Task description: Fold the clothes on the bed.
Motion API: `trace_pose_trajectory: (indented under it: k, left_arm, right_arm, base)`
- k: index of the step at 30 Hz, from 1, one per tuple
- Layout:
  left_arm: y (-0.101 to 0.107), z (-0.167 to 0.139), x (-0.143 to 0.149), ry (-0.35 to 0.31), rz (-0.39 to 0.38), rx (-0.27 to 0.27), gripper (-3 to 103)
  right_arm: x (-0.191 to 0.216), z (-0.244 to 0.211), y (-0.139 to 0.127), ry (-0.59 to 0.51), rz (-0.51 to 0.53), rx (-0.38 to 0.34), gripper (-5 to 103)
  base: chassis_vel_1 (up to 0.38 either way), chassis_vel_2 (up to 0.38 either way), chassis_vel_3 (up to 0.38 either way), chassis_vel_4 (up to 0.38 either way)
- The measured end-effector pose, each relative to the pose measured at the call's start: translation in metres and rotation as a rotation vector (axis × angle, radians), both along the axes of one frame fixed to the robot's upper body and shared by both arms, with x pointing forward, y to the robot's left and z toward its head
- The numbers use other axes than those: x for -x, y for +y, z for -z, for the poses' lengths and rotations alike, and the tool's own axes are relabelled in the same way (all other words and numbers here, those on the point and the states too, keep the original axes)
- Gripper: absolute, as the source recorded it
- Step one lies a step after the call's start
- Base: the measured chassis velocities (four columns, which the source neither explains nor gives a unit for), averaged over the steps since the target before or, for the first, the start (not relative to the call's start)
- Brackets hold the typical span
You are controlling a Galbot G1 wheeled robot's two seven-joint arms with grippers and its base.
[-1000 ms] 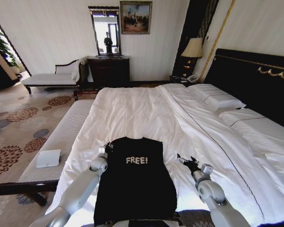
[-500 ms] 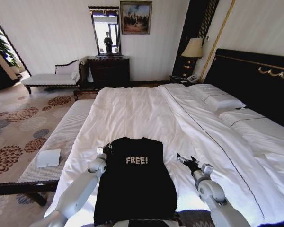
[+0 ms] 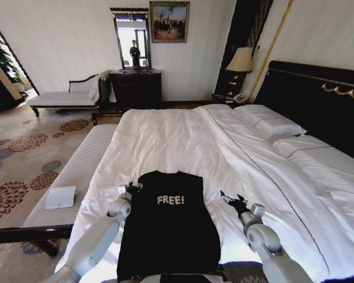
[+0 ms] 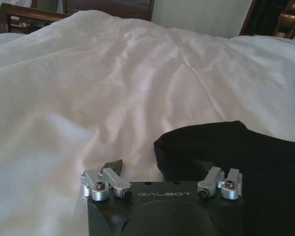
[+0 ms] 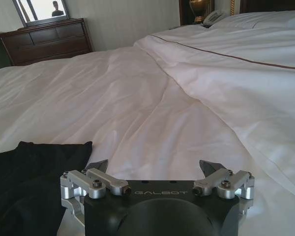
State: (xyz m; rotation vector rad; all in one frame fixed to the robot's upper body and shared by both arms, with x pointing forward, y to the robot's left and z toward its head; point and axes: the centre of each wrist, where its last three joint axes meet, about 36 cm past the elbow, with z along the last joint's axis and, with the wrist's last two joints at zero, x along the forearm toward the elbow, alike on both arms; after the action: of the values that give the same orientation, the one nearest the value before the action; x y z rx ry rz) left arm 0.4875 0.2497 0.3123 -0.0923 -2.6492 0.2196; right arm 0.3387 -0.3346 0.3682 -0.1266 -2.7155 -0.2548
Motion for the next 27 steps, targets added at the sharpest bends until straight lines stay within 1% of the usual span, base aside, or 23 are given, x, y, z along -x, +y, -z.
trace_pose_trajectory:
  k: [1,2,5,8,9,10,11,13,15,16,17,18,20,23,24,26,27]
  left_arm:
    - [-0.0022,0.0000,-0.0022,0.000,0.007,0.007,90]
    - [-0.0034,0.0001,-0.0037,-0.001,0.011,0.010,98]
    - [-0.0046,0.0005,-0.0054,-0.002,0.016,0.012,96]
    - [-0.0064,0.0020,-0.0096,-0.001,0.023,0.010,81]
    - [-0.0064,0.0020,-0.0096,-0.001,0.023,0.010,81]
    - [-0.0068,0.0020,-0.0102,-0.001,0.024,0.009,76]
    - [-0.0072,0.0020,-0.0104,-0.001,0.025,0.009,76]
    - [-0.0082,0.0015,-0.0105,-0.002,0.029,0.009,64]
    - [-0.0082,0.0015,-0.0105,-0.002,0.029,0.009,64]
    - [-0.0085,0.0014,-0.0104,-0.002,0.030,0.008,59]
    - [-0.0085,0.0014,-0.0104,-0.002,0.031,0.008,48]
    - [-0.0085,0.0015,-0.0103,-0.001,0.031,0.007,43]
    - [-0.0083,0.0017,-0.0102,-0.001,0.031,0.006,43]
    - [-0.0076,0.0015,-0.0100,-0.001,0.031,0.004,26]
    - [-0.0076,0.0015,-0.0100,-0.001,0.031,0.004,26]
    - [-0.0063,-0.0005,-0.0108,-0.008,0.032,-0.003,16]
    - [-0.0053,-0.0018,-0.0120,-0.012,0.032,-0.007,16]
  right_arm:
    - [0.0002,-0.0002,-0.0002,0.000,0.001,0.000,100]
    - [0.0003,-0.0003,-0.0005,0.000,0.002,0.000,100]
    - [0.0004,-0.0005,-0.0010,-0.001,0.003,0.000,100]
    - [0.0006,-0.0011,-0.0025,-0.001,0.007,0.001,100]
    - [0.0006,-0.0011,-0.0025,-0.001,0.007,0.001,100]
    - [0.0006,-0.0011,-0.0026,-0.001,0.007,0.001,100]
    - [0.0005,-0.0011,-0.0026,-0.001,0.008,0.001,100]
    - [0.0003,-0.0012,-0.0023,-0.002,0.009,0.000,100]
    - [0.0003,-0.0012,-0.0023,-0.002,0.009,-0.001,100]
    - [0.0000,-0.0013,-0.0020,-0.002,0.009,-0.001,100]
    - [-0.0003,-0.0013,-0.0015,-0.002,0.009,-0.003,100]
    - [-0.0008,-0.0015,-0.0010,-0.002,0.009,-0.005,100]
    - [-0.0010,-0.0015,-0.0006,-0.002,0.008,-0.006,100]
    - [-0.0022,-0.0017,-0.0005,0.000,0.006,-0.009,100]
    - [-0.0022,-0.0017,-0.0005,0.000,0.006,-0.009,100]
    - [-0.0050,-0.0025,-0.0027,0.000,0.001,-0.005,100]
    - [-0.0068,-0.0035,-0.0041,0.000,-0.001,-0.006,100]
  base:
    - [0.000,0.000,0.000,0.000]
    - [0.000,0.000,0.000,0.000]
    - [0.000,0.000,0.000,0.000]
    - [0.000,0.000,0.000,0.000]
    - [0.000,0.000,0.000,0.000]
    - [0.000,0.000,0.000,0.000]
    - [0.000,0.000,0.000,0.000]
    - [0.000,0.000,0.000,0.000]
    - [0.000,0.000,0.000,0.000]
    - [0.000,0.000,0.000,0.000]
    - [0.000,0.000,0.000,0.000]
    - [0.000,0.000,0.000,0.000]
    - [0.000,0.000,0.000,0.000]
    - [0.000,0.000,0.000,0.000]
    - [0.000,0.000,0.000,0.000]
    - [0.000,0.000,0.000,0.000]
    - [0.000,0.000,0.000,0.000]
